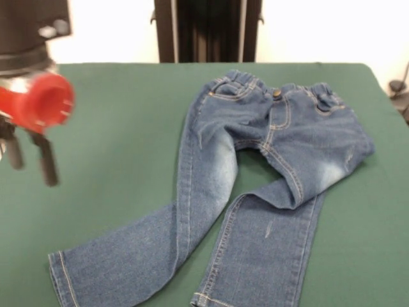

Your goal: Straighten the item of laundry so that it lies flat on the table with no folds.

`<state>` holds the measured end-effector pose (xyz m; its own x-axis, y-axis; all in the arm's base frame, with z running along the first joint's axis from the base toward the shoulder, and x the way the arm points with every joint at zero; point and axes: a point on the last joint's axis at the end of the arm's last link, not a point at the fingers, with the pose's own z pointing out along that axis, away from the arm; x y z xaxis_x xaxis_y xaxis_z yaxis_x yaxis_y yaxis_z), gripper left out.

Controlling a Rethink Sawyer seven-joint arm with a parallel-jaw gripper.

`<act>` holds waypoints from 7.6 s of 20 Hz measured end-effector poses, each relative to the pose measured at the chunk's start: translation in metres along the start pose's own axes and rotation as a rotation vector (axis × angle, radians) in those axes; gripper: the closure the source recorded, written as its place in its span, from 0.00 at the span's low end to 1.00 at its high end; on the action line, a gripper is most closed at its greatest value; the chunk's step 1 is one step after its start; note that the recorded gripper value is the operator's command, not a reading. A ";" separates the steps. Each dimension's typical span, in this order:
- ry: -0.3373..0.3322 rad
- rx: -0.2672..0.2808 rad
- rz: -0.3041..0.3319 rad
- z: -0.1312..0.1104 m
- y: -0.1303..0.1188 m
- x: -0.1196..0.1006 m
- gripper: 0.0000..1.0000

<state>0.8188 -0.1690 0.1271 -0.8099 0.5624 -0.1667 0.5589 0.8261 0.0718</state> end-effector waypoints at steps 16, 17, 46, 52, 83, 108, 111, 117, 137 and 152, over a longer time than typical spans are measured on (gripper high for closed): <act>-0.076 0.039 -0.024 0.058 0.124 0.047 0.00; -0.080 0.039 -0.015 0.062 0.125 0.048 0.00; -0.240 0.048 0.139 0.190 0.042 -0.003 0.00; -0.257 0.066 0.137 0.187 0.039 -0.007 0.00; -0.371 -0.033 0.233 0.051 0.129 -0.037 0.00; -0.326 -0.013 0.219 0.106 0.137 -0.006 0.00; -0.325 -0.012 0.220 0.107 0.136 -0.006 0.00; -0.312 -0.005 0.221 0.123 0.132 0.000 0.00; -0.296 -0.016 0.252 0.193 0.095 0.020 0.00; -0.284 -0.015 0.269 0.195 0.087 0.020 1.00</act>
<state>0.8864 -0.0928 -0.0619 -0.5518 0.7288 -0.4054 0.7402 0.6519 0.1645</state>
